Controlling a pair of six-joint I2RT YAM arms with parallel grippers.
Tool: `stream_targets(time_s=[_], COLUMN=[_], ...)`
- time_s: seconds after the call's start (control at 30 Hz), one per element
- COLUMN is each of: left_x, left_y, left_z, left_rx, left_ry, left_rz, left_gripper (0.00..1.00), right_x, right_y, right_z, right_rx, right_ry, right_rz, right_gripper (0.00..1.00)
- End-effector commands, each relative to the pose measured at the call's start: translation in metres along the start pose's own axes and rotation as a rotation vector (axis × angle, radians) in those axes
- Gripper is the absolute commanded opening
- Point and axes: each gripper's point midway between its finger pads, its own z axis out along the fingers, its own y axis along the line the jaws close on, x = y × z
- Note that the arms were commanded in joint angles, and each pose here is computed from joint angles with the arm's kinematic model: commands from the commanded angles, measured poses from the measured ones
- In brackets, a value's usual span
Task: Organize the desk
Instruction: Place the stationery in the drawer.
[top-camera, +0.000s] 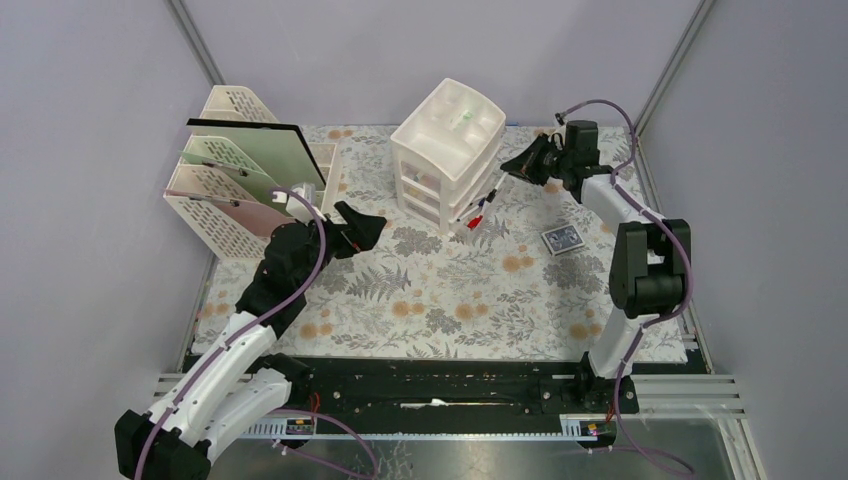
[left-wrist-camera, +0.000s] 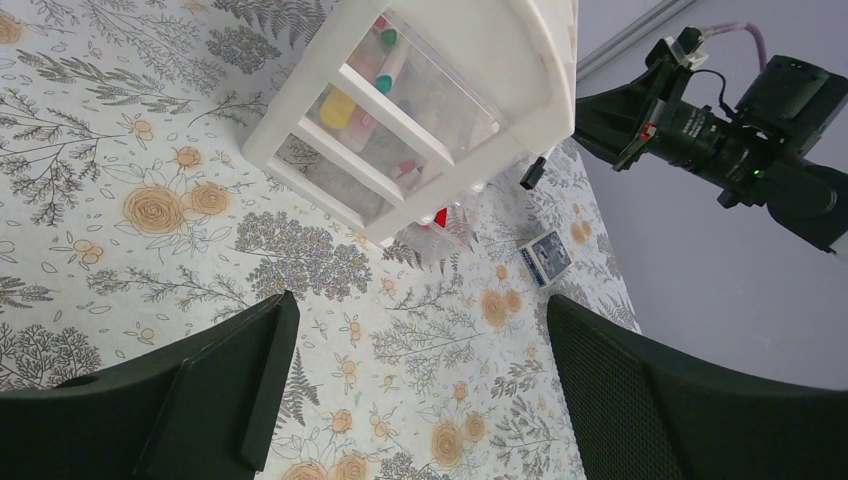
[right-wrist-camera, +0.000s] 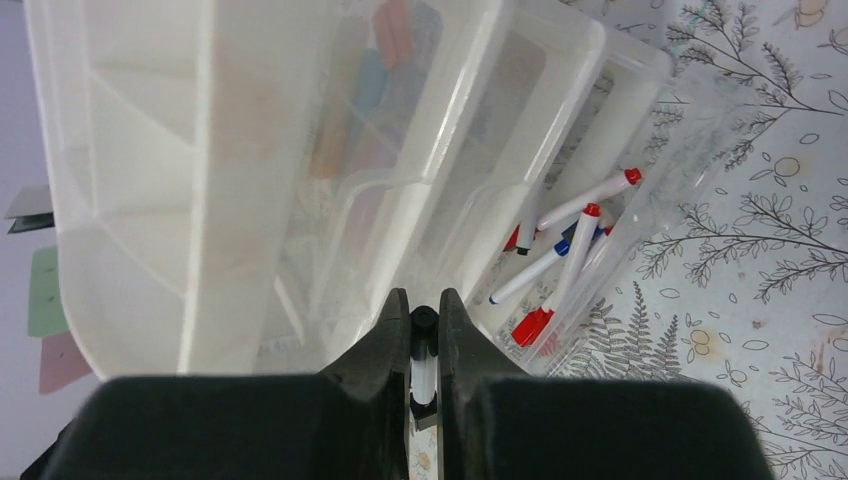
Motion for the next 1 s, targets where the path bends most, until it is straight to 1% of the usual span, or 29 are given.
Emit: stream_targets(time_s=[0.0, 0.2, 0.43, 0.47, 0.5, 0.63, 0.7, 0.77, 0.87, 0.97], left_x=[-0.01, -0.008, -0.008, -0.007, -0.007, -0.006, -0.006, -0.006, -0.007, -0.004], left_y=[-0.001, -0.001, -0.004, -0.004, -0.004, -0.007, -0.009, -0.01, -0.012, -0.009], left_z=[-0.001, 0.0, 0.004, 0.005, 0.005, 0.006, 0.005, 0.005, 0.005, 0.005], left_rx=[-0.006, -0.008, -0.004, -0.001, -0.001, 0.009, 0.014, 0.019, 0.022, 0.007], left_ry=[-0.033, -0.025, -0.008, -0.005, -0.002, 0.011, 0.014, 0.015, 0.02, 0.036], left_rz=[-0.009, -0.009, -0.011, -0.012, -0.013, -0.022, -0.021, -0.019, -0.018, -0.016], left_gripper=[0.99, 0.99, 0.99, 0.99, 0.99, 0.99, 0.99, 0.99, 0.99, 0.99], right_x=[-0.017, -0.011, -0.005, -0.004, -0.003, -0.001, -0.001, 0.0, 0.001, 0.0], right_y=[0.003, -0.009, -0.013, -0.014, -0.015, -0.02, -0.021, -0.02, -0.023, -0.021], right_z=[0.006, 0.02, 0.036, 0.038, 0.041, 0.046, 0.045, 0.042, 0.034, 0.019], right_rx=[0.031, 0.054, 0.065, 0.066, 0.067, 0.072, 0.075, 0.069, 0.068, 0.057], right_ry=[-0.055, -0.038, -0.022, -0.018, -0.014, 0.005, 0.008, 0.015, 0.023, 0.014], right_rz=[0.026, 0.061, 0.059, 0.056, 0.053, 0.033, 0.019, 0.011, 0.016, -0.013], right_gripper=[0.0, 0.0, 0.04, 0.08, 0.14, 0.47, 0.58, 0.62, 0.62, 0.62])
